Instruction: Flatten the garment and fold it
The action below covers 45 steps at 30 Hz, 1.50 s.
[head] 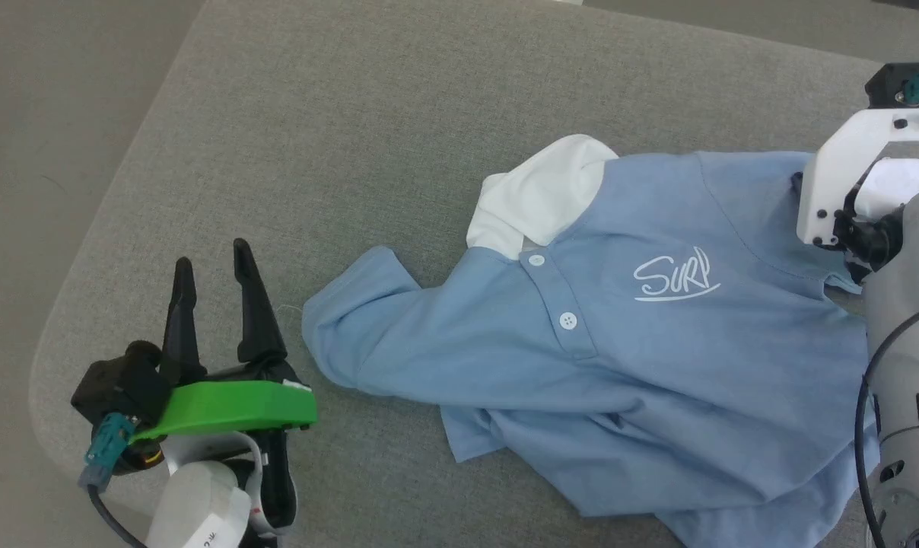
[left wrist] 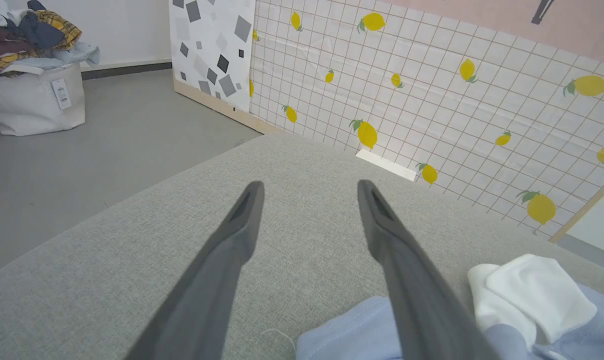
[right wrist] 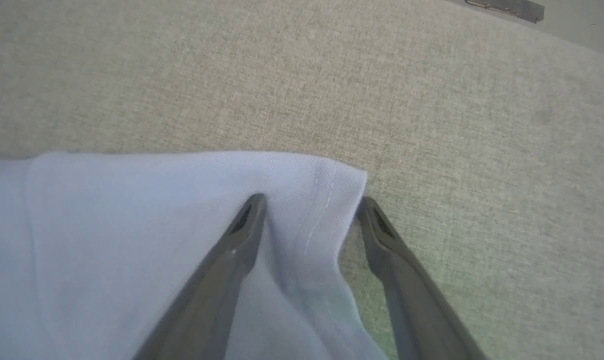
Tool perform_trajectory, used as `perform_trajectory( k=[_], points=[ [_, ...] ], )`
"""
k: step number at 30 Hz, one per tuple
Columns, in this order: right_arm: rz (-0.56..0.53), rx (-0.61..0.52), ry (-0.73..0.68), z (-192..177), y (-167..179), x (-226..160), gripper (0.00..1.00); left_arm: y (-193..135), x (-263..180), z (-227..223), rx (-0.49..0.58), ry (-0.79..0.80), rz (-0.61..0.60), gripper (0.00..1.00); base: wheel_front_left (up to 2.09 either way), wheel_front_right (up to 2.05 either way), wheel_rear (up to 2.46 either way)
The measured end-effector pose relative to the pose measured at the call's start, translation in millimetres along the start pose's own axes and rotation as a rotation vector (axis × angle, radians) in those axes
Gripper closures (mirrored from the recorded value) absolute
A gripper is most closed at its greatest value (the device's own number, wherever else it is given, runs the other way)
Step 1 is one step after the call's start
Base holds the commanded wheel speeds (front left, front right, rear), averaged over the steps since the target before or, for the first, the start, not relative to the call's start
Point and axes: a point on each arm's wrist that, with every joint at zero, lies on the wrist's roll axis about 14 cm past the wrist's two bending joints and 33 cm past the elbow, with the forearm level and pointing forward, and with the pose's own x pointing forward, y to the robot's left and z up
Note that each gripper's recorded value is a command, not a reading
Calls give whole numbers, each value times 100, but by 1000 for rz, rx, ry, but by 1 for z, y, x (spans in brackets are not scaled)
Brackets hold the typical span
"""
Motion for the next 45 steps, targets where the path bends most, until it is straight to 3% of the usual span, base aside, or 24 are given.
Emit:
perform_trajectory(
  k=[1, 2, 5, 12, 20, 26, 31, 36, 45],
  points=[
    [3, 6, 4, 1, 0, 0, 69, -1, 0, -1, 3, 4, -2, 0, 0, 0, 0],
    [5, 8, 3, 1, 1, -1, 100, -1, 0, -2, 7, 6, -5, 0, 0, 0, 0],
    [14, 23, -35, 5, 0, -5, 100, -3, -1, -6, 16, 16, -14, 0, 0, 0, 0],
    [-25, 52, -366, 20, -23, -48, 100, -18, -5, -6, 29, 12, -80, 0, 0, 0, 0],
    [-193, 121, -529, -23, -88, -121, 100, -47, -18, -41, 71, 120, -211, 0, 0, 0, 0],
    [-315, 184, -503, -75, -124, -170, 100, -75, 3, -65, 138, 284, -304, 0, 0, 0, 0],
    [-371, 214, -463, -103, -139, -190, 100, -92, 27, -63, 178, 337, -338, 0, 0, 0, 0],
    [-401, 237, -438, -117, -148, -197, 100, -104, 41, -83, 217, 483, -342, 0, 0, 0, 0],
    [-394, 245, -398, -124, -148, -189, 100, -90, 51, -138, 360, 777, -279, 0, 0, 0, 0]
  ],
)
